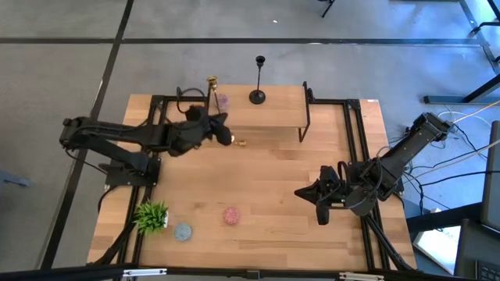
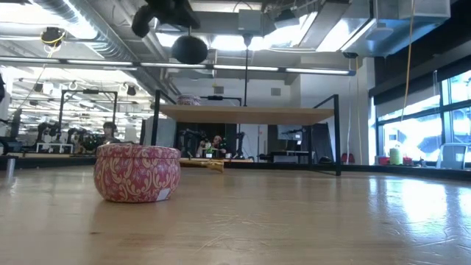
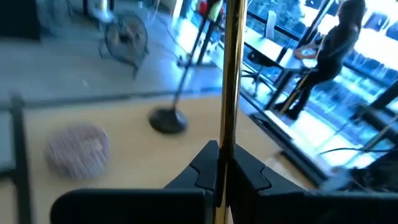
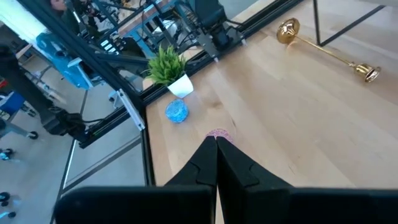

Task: Pick & Place candle stick holders
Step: Put the right gold candle holder on the shelf

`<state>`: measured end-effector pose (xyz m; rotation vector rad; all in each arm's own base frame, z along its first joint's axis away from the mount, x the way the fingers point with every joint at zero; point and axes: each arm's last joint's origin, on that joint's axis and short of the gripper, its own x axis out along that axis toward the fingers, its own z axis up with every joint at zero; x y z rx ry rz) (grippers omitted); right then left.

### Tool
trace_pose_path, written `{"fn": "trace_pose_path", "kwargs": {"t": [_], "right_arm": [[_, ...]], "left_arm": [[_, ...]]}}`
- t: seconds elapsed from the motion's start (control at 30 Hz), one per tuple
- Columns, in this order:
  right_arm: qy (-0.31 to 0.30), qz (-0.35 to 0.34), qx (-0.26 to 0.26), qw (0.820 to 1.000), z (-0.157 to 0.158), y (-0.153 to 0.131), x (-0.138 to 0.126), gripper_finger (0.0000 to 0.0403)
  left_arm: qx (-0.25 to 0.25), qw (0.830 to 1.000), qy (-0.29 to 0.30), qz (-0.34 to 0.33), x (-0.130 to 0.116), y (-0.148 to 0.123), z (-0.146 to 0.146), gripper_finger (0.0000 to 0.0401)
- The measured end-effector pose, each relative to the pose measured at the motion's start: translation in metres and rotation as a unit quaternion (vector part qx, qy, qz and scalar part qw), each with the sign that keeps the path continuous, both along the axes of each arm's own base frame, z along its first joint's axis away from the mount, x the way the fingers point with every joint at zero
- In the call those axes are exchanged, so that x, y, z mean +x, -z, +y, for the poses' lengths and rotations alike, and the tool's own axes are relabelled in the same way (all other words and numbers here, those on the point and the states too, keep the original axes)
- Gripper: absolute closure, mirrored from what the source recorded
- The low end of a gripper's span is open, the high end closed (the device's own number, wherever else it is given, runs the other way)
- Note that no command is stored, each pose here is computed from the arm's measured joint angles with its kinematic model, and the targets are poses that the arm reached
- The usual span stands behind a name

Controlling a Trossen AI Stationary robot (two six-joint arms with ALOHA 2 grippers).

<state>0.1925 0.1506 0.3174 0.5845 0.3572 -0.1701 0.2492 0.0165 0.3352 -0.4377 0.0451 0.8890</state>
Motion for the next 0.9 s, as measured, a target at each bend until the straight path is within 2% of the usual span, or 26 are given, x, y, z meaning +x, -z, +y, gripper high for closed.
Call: {"fn": "trace_pose_path", "kwargs": {"t": [0.07,0.27,0.4,0.6,0.73,0.9], "right_arm": [[0.008,-0.002,-0.002,1.0,-0.002,0.0,0.001,0.0402],[0.028,-0.004,0.0,1.0,-0.01,-0.001,0.008,0.0402],[0.046,-0.022,0.014,0.999,-0.016,-0.004,0.014,0.0402],[0.045,-0.046,-0.019,0.998,-0.022,-0.011,0.021,0.0402],[0.048,-0.056,-0.031,0.997,-0.024,-0.012,0.026,0.0402],[0.059,-0.057,-0.032,0.996,-0.025,-0.008,0.036,0.0402]], "left_arm": [[0.027,1.0,-0.008,0.012,-0.001,-0.004,0.009,0.0392],[0.067,0.996,-0.058,-0.019,-0.005,-0.019,0.046,0.0393],[0.097,0.994,-0.044,-0.014,-0.011,-0.024,0.076,0.0393],[0.106,0.994,-0.036,0.007,-0.026,-0.021,0.122,0.0393],[0.134,0.99,0.013,0.031,-0.029,-0.013,0.151,0.0393],[0.181,0.979,0.093,0.011,-0.018,-0.004,0.177,0.0393]]}}
